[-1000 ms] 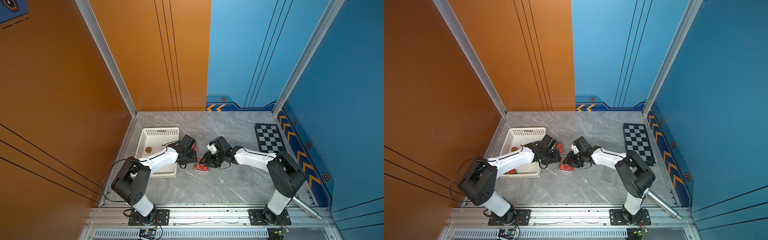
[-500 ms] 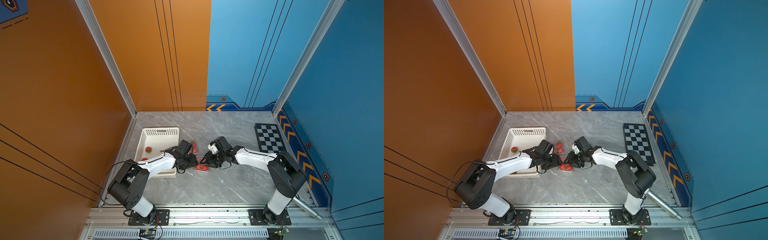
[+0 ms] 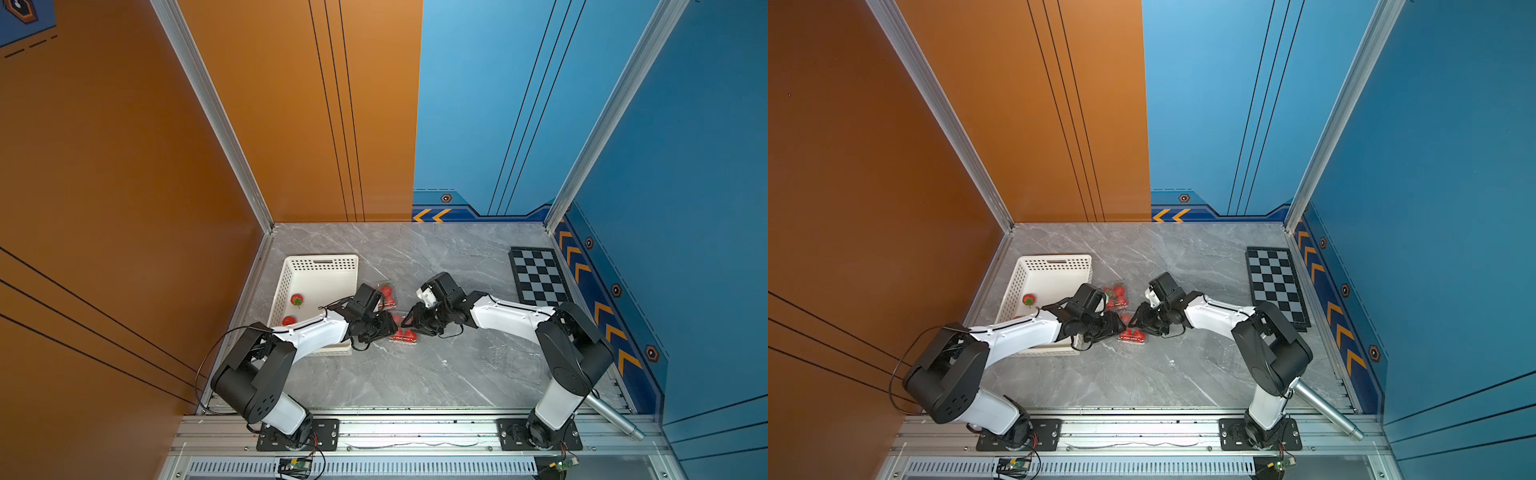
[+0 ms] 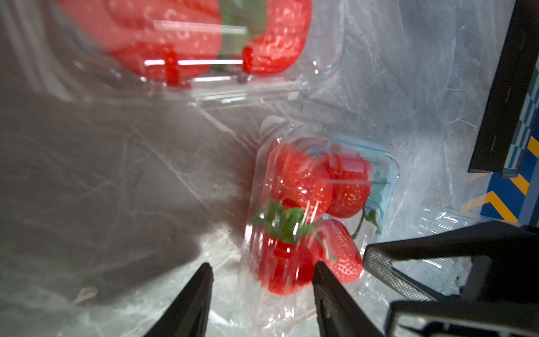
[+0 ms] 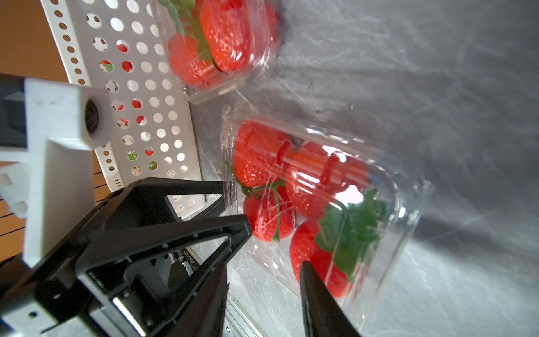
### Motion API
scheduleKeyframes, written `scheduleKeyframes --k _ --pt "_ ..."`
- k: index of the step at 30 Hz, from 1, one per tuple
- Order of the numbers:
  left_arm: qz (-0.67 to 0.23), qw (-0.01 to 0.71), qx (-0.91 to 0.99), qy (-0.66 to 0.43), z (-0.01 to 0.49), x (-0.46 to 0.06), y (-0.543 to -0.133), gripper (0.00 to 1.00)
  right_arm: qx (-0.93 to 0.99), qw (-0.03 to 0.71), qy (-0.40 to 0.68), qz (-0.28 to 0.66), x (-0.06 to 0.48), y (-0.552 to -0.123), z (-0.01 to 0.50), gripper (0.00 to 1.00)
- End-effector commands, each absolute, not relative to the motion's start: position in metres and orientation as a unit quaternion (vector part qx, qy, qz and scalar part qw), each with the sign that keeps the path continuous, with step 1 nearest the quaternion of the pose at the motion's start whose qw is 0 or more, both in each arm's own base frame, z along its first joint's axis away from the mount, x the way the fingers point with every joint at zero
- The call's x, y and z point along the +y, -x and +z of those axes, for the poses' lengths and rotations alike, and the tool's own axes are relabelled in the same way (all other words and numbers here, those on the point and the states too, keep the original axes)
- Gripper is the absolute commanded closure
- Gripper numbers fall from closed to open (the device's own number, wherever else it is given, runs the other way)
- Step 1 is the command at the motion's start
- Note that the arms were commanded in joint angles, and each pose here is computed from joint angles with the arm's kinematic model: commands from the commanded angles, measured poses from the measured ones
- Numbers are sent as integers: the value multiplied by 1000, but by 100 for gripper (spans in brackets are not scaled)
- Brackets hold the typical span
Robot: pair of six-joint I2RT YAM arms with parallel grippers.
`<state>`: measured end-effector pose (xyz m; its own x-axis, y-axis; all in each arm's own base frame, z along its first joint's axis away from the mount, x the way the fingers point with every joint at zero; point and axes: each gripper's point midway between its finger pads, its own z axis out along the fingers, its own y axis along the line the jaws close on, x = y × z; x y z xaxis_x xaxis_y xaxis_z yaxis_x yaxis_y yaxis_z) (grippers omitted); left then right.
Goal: Pack strawberries into containers
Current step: Close the packing box at the center of the board.
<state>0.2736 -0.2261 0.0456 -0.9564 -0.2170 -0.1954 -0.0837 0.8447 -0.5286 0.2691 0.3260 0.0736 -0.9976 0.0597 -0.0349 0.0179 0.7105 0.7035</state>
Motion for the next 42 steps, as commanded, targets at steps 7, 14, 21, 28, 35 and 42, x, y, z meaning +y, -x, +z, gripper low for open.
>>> scheduleKeyframes --k 7,14,21,28,35,42 --pt "-268 97 954 93 30 -218 -254 49 934 29 -23 356 311 -266 69 56" --pt "-267 97 953 104 28 -207 -245 50 934 28 -23 355 311 -267 68 56" --pt "-268 95 953 105 25 -207 -246 63 934 31 -23 355 310 -266 70 57" --pt "-276 92 951 107 25 -209 -245 74 934 32 -22 356 311 -267 72 57" --pt "-274 94 950 113 28 -205 -246 62 933 37 -17 358 311 -267 76 56" --pt "-277 132 945 113 51 -201 -257 42 932 60 -2 356 305 -270 90 51"
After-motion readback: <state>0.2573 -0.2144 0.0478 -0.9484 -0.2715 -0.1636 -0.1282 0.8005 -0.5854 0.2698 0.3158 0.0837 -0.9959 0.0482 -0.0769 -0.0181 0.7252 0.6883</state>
